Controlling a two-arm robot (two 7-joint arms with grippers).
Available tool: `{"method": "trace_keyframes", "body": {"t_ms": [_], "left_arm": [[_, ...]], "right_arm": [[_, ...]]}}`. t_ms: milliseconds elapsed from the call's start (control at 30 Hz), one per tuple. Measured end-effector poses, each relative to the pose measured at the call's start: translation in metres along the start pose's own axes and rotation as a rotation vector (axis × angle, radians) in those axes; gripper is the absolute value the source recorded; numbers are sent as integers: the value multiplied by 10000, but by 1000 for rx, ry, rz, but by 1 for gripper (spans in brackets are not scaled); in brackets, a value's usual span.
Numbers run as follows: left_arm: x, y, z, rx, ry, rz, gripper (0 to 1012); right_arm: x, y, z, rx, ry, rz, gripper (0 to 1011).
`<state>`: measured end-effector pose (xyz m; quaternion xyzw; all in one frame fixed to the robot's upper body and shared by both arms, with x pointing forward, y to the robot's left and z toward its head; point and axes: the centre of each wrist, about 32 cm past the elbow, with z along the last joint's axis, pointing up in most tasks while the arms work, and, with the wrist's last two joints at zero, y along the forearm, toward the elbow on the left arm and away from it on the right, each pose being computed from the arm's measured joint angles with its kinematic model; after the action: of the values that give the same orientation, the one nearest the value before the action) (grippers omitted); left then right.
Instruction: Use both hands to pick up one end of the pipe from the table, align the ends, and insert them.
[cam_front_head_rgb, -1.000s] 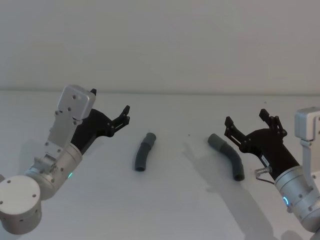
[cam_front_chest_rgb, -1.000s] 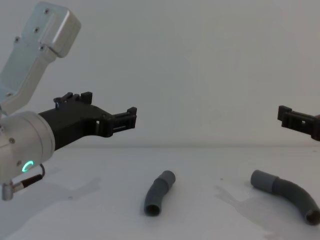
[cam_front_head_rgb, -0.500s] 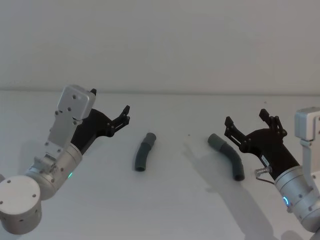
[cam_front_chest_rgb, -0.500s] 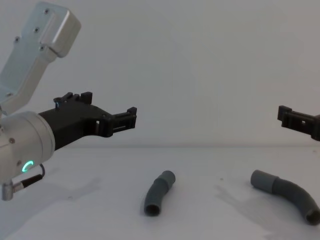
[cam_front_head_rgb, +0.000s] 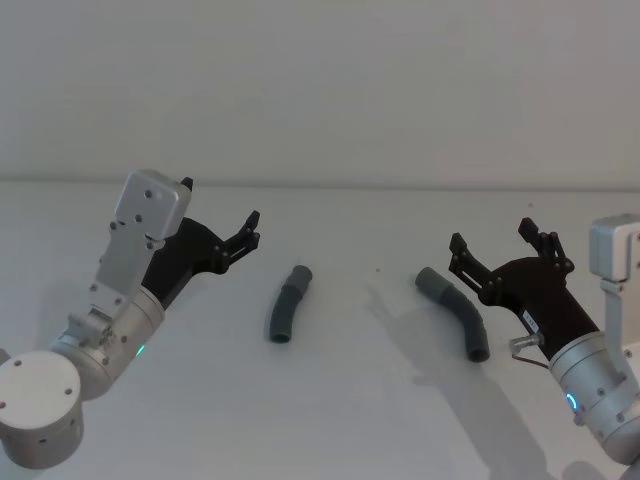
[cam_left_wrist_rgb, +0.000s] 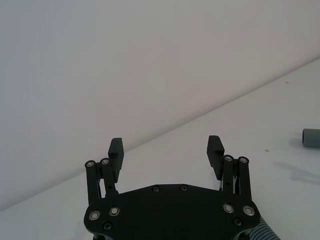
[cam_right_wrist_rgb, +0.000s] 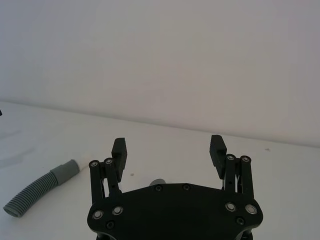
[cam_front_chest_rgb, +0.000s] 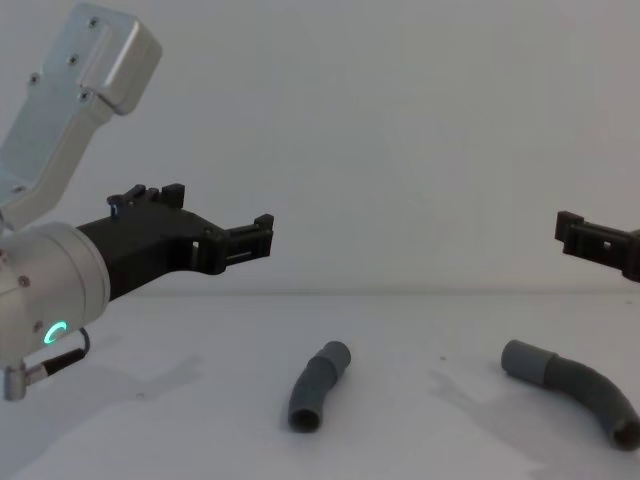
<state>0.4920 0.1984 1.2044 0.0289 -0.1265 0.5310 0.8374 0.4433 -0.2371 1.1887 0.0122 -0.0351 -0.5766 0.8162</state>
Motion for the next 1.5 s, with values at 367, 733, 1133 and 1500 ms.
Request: {"method": "trace_keyframes", "body": {"t_ms": [367,733,1133,1500], "left_arm": [[0,0,0,0,0,0,1001],[0,0,0,0,0,0,1001],[0,0,0,0,0,0,1001],[0,0,0,0,0,0,1001]], "right_arm": [[0,0,0,0,0,0,1003],[0,0,0,0,0,0,1003],[0,0,0,0,0,0,1003],[0,0,0,0,0,0,1003]]}}
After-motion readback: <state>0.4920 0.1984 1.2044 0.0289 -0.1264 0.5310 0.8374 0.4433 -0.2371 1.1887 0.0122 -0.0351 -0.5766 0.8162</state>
